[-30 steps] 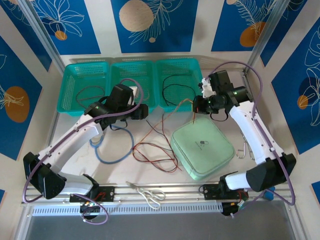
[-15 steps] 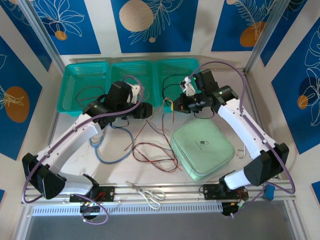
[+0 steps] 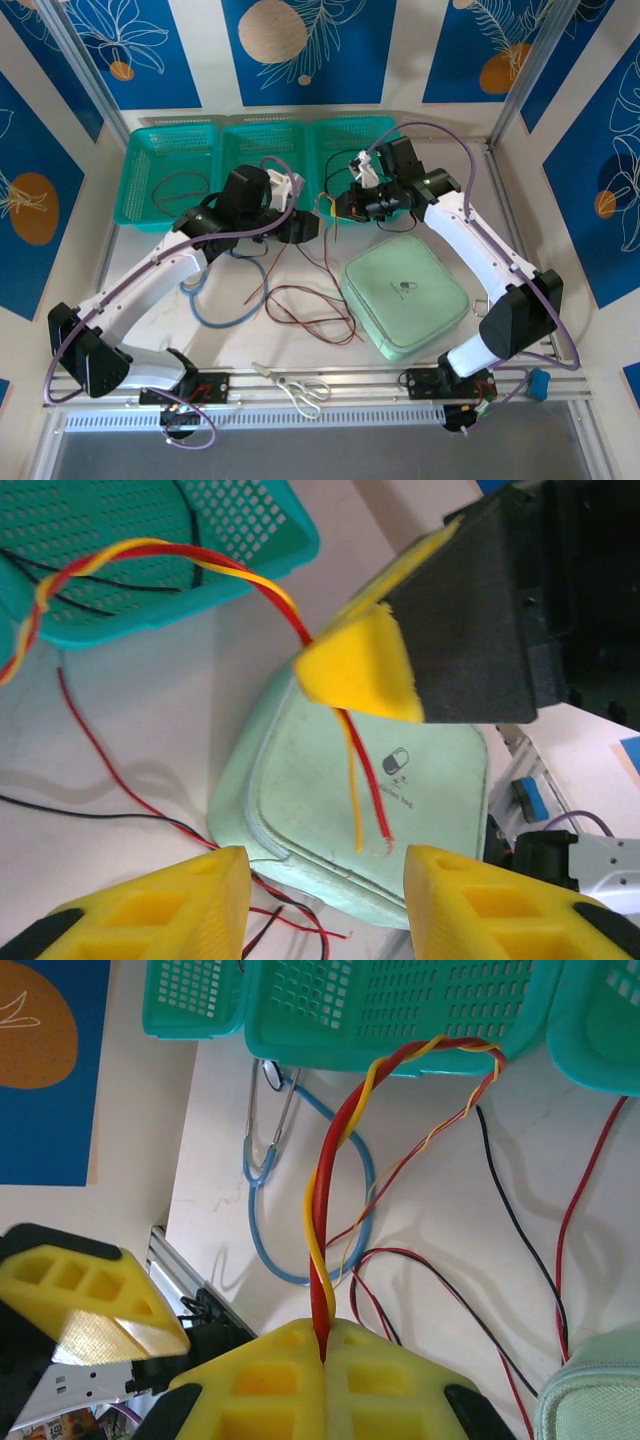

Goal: Untangle the cables

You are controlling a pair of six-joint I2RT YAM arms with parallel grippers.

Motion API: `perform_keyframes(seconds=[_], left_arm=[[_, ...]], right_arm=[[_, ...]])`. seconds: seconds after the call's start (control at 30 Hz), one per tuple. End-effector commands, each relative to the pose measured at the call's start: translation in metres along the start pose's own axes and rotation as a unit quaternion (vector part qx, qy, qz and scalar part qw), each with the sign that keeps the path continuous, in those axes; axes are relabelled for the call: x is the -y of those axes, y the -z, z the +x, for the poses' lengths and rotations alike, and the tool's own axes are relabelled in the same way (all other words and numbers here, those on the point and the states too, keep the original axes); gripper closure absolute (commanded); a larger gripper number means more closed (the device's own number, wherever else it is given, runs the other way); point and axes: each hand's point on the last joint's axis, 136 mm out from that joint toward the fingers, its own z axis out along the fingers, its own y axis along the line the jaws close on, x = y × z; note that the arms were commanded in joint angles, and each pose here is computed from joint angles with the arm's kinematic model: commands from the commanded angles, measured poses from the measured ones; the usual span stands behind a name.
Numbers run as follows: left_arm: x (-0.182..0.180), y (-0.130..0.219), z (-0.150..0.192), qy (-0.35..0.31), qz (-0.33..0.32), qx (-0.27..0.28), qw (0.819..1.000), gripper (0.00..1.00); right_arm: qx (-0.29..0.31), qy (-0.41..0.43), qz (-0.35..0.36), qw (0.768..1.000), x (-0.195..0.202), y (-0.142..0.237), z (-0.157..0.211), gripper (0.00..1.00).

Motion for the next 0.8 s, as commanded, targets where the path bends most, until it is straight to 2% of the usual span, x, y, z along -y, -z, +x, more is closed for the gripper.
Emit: perform_keyframes(seconds=[0.0, 0.4, 0.47, 0.5, 0.7, 0.77], left_arm=[[0.017, -0.012, 0.005, -0.012, 0.044, -0.013, 0.999, 0.56], [0.013, -0.033, 0.013, -0.003, 0.044, -0.034, 0.998, 0.71], [0.01, -0.034, 0.014, -0.003, 0.037, -0.034, 0.999, 0.76], [0.009, -0.034, 0.014, -0.003, 0.035, -0.033, 0.999, 0.82], [0.005, -0.033, 0.013, -0.004, 0.022, -0.031, 0.999, 0.98], [0.004, -0.033, 0.013, -0.003, 0.019, -0.028, 0.999, 1.0]], right_arm=[[-0.009, 0.007, -0.026, 1.0, -0.011, -0.003, 0.001, 1.0], [-0.013, 0.013, -0.038, 0.999, -0.017, -0.003, 0.002, 1.0], [-0.013, 0.014, -0.038, 0.999, -0.017, -0.002, 0.003, 1.0], [-0.013, 0.014, -0.038, 0.999, -0.017, -0.002, 0.003, 1.0], [-0.013, 0.015, -0.038, 0.999, -0.019, -0.001, 0.003, 1.0], [-0.014, 0.014, -0.039, 0.999, -0.018, -0.001, 0.003, 1.0]])
